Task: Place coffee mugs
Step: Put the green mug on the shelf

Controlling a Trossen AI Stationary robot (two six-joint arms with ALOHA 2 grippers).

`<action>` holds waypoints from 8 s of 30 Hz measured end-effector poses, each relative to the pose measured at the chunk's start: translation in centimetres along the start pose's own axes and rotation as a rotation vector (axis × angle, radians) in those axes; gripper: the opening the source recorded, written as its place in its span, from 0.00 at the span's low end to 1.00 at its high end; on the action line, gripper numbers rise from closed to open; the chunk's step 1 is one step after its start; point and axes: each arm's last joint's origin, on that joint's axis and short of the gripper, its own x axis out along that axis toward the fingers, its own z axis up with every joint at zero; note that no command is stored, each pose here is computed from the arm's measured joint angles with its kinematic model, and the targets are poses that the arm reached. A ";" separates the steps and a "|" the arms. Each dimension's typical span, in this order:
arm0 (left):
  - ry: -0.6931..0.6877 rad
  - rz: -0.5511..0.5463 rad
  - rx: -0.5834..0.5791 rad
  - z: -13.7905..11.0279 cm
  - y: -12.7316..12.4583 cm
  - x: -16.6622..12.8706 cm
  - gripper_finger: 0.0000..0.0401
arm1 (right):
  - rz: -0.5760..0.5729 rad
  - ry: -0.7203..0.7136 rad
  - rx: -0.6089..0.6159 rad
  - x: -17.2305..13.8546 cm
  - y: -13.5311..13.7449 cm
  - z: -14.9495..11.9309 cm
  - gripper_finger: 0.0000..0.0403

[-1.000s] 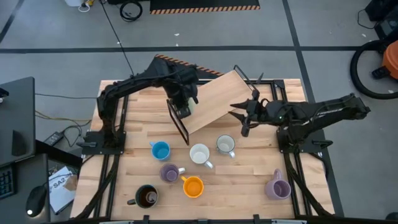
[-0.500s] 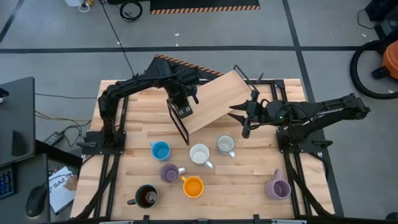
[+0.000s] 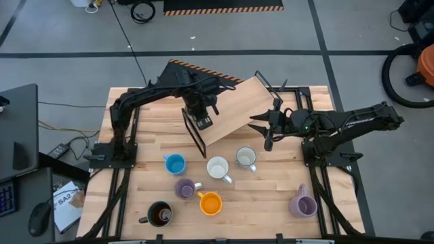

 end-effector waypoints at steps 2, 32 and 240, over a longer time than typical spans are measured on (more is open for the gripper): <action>0.008 0.003 0.005 0.1 0.0 0.2 0.08 | 0.000 -0.002 0.000 0.0 0.0 0.0 0.34; -0.084 0.019 0.127 1.0 -0.1 0.3 0.38 | 0.001 -0.009 -0.003 0.0 0.0 0.1 0.34; -1.127 0.047 0.228 -12.7 3.9 1.6 0.43 | 0.106 0.501 -0.288 13.5 -8.0 1.8 0.45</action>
